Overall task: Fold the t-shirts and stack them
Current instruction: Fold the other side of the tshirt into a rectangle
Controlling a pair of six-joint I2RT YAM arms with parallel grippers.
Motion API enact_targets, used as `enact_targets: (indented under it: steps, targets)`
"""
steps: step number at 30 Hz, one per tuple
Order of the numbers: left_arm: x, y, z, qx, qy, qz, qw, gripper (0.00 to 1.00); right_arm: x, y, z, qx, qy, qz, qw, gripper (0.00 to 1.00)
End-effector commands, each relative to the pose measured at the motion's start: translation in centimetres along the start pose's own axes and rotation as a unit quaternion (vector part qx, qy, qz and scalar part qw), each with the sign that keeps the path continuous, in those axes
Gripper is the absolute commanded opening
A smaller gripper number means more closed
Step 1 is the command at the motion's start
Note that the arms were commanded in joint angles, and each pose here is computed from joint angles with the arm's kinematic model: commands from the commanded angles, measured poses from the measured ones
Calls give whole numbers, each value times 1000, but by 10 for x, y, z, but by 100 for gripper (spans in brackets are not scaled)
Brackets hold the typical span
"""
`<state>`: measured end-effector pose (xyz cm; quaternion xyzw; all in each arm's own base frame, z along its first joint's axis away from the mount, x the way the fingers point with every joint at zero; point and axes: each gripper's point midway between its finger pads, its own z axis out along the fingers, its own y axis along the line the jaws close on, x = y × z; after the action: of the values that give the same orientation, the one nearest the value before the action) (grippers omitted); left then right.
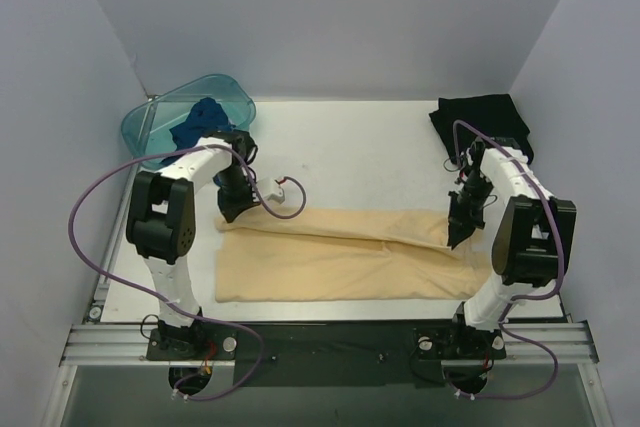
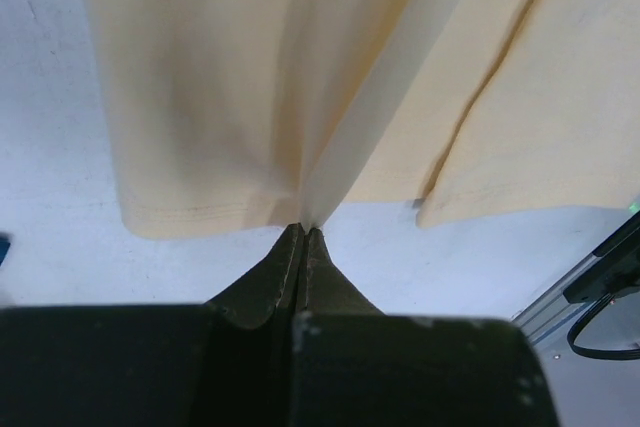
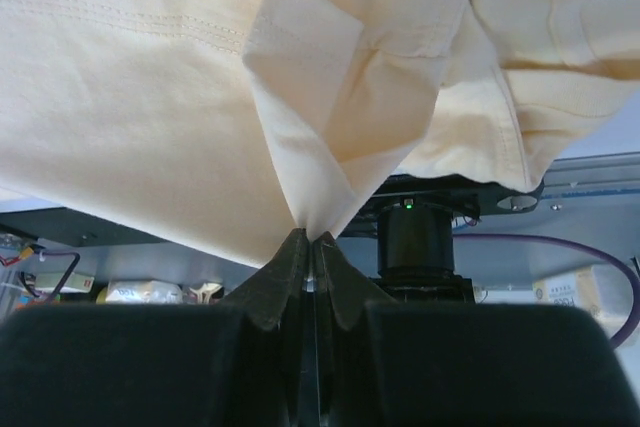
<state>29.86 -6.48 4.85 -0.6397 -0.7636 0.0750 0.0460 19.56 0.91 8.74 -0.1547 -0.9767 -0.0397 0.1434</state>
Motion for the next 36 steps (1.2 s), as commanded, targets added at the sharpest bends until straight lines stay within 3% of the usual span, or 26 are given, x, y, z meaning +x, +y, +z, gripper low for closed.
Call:
enact_targets:
  steps: [1, 9, 10, 12, 13, 14, 16, 21, 26, 29, 33, 36]
  targets:
    - [-2, 2, -16, -18, -9, 12, 1000, 0, 38, -12, -5, 35, 65, 9, 997, 0]
    - [-10, -23, 0, 31, -22, 13, 999, 3, 10, -14, 0, 59, 72, 10, 996, 0]
    - [-10, -27, -1, 38, -21, 15, 999, 17, 8, -16, 2, 63, 76, 9, 995, 0]
    - [-9, -37, -4, 60, -19, 21, 998, 36, 6, -16, 6, 62, 82, 11, 995, 11]
    - [-8, -43, -8, 73, -21, 29, 997, 41, 6, -17, 8, 63, 84, 11, 994, 31]
    - [-8, -45, -11, 78, -23, 34, 996, 52, 7, -16, 7, 62, 83, 11, 995, 36]
    - [-11, -48, -23, 84, -29, 38, 995, 57, 4, -18, 3, 67, 68, 11, 995, 42]
    - [-20, -44, -43, 79, -46, 36, 995, 58, -7, -28, -17, 92, 14, 14, 996, 43]
    - [-48, -1, -34, -13, -90, -67, 994, 43, -31, -21, -11, 48, -31, 40, 998, 44]
    - [-72, 22, -32, -57, -135, -100, 984, 42, -48, -25, 0, -1, -42, 85, 995, 44]
    - [-141, 31, -67, -87, -224, -78, 967, 42, -54, -34, 13, -41, -49, 149, 987, 43]
    - [-217, 35, -108, -105, -327, -66, 937, 38, -58, -37, 20, -106, -49, 231, 966, 38]
